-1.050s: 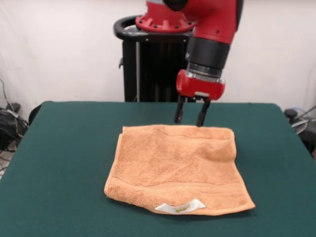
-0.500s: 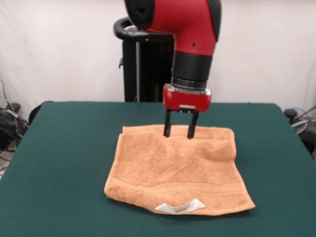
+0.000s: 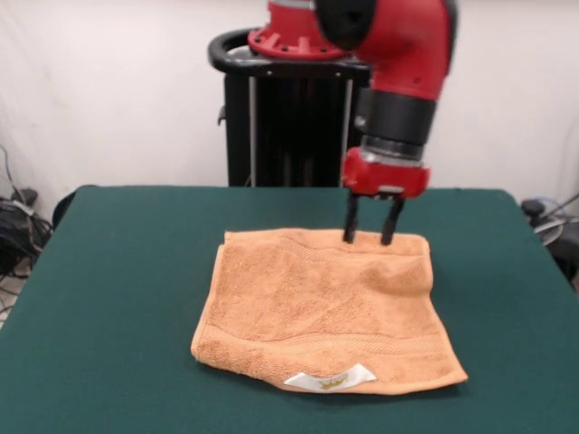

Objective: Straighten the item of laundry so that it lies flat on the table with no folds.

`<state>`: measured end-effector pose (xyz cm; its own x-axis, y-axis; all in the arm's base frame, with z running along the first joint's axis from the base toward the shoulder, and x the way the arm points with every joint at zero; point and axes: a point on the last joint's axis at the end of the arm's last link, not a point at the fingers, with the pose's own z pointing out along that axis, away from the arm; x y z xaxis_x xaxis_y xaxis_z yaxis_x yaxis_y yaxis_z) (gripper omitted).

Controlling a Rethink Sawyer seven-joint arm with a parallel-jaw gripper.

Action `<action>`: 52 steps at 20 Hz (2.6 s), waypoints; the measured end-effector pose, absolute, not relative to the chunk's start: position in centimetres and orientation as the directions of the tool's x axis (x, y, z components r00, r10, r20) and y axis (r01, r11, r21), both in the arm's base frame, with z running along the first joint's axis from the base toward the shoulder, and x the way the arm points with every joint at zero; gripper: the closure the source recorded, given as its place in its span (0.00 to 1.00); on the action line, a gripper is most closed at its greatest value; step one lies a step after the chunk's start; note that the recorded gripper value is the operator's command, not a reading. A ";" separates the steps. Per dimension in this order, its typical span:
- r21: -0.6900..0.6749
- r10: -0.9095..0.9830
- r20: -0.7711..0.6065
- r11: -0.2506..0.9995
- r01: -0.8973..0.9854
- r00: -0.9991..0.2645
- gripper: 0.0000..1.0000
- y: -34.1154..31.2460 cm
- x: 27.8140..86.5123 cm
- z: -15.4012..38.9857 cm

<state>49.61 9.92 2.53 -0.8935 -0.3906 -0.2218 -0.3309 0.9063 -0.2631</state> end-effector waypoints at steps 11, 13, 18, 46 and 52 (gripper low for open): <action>-0.282 -0.474 -0.265 0.871 -0.402 -0.840 0.00 12.1 48.6 2.1; -0.274 -0.471 -0.272 0.874 -0.402 -0.839 0.00 11.8 48.6 1.6; -0.284 -0.483 -0.257 0.866 -0.413 -0.837 0.00 11.1 47.6 0.8; -0.272 -0.520 -0.218 0.845 -0.460 -0.826 0.00 12.3 45.4 -1.6; -0.248 -0.564 -0.226 0.822 -0.513 -0.794 0.00 16.1 43.5 -3.1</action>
